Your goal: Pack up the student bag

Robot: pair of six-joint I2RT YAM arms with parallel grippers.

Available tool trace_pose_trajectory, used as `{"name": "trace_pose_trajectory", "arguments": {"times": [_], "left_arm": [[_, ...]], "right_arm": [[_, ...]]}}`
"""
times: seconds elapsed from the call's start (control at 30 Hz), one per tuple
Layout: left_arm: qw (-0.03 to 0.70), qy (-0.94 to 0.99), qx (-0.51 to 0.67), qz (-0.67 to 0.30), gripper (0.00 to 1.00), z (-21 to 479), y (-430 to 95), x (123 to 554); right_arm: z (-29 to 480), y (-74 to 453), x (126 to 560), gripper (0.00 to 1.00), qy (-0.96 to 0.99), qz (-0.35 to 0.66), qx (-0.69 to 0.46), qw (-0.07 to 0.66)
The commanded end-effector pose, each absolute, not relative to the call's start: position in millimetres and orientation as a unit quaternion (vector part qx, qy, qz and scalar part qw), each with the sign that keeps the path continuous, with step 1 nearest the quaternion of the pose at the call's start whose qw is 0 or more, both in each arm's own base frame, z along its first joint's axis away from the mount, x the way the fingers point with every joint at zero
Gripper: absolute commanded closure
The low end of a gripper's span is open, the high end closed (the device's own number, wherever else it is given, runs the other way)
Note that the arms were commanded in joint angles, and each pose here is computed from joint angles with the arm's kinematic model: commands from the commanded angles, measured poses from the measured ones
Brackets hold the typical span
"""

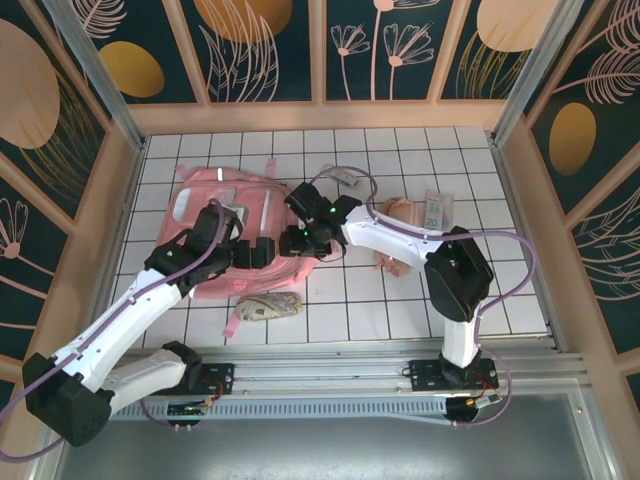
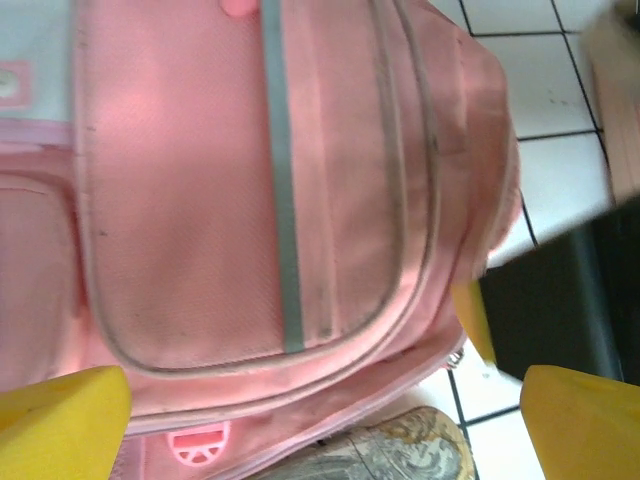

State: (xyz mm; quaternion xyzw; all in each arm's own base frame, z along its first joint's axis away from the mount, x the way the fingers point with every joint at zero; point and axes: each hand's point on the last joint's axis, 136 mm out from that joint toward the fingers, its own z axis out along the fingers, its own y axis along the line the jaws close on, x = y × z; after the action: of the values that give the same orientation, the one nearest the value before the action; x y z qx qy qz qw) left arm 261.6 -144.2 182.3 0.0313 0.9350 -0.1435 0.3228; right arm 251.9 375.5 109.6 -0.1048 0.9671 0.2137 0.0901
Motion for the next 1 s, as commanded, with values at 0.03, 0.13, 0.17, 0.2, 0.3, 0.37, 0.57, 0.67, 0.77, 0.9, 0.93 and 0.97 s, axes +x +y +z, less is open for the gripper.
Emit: {"name": "trace_pose_trajectory", "arguments": {"times": [0.03,0.13,0.17,0.2,0.3,0.37,0.57,0.67,0.77,0.9,0.93,0.97], "left_arm": [[0.349,0.930,-0.017,-0.109,0.01,201.3,-127.0,273.8],[0.348,0.932,-0.022,-0.103,0.01,198.8,-125.2,275.7],[0.347,0.932,-0.022,-0.103,0.01,198.1,-125.6,275.8],[0.345,0.933,-0.021,-0.104,0.01,197.4,-126.4,275.9],[0.341,0.934,-0.021,-0.105,0.01,196.1,-127.0,275.0],[0.344,0.932,-0.023,-0.109,0.01,198.6,-126.8,274.2],[0.343,0.933,-0.026,-0.104,0.01,199.3,-123.0,270.2],[0.343,0.933,-0.027,-0.102,0.01,199.9,-121.2,268.7],[0.340,0.935,-0.026,-0.100,0.01,198.6,-120.5,267.5],[0.336,0.936,-0.027,-0.098,0.01,196.1,-119.4,265.6],[0.335,0.937,-0.027,-0.097,0.01,194.9,-119.0,265.0],[0.333,0.938,-0.027,-0.097,0.01,193.4,-119.0,264.4]], "right_arm": [[94.1,340.0,210.0,0.48,0.977,0.130,-0.145,0.081],[85.5,342.1,202.6,0.48,0.977,0.138,-0.146,0.078],[82.3,344.3,203.4,0.48,0.976,0.138,-0.148,0.080],[79.6,347.7,205.1,0.49,0.975,0.138,-0.150,0.083],[72.1,356.1,209.7,0.49,0.974,0.139,-0.158,0.086],[66.9,361.9,212.1,0.49,0.972,0.143,-0.163,0.089],[51.4,374.8,222.7,0.49,0.971,0.138,-0.170,0.097],[48.0,378.2,231.3,0.50,0.971,0.131,-0.167,0.112],[47.0,384.1,237.4,0.50,0.969,0.133,-0.166,0.122],[46.5,384.7,245.2,0.53,0.969,0.127,-0.158,0.140],[46.1,384.1,246.9,0.55,0.969,0.124,-0.157,0.144],[45.7,383.3,248.7,0.56,0.969,0.121,-0.155,0.148]]}}
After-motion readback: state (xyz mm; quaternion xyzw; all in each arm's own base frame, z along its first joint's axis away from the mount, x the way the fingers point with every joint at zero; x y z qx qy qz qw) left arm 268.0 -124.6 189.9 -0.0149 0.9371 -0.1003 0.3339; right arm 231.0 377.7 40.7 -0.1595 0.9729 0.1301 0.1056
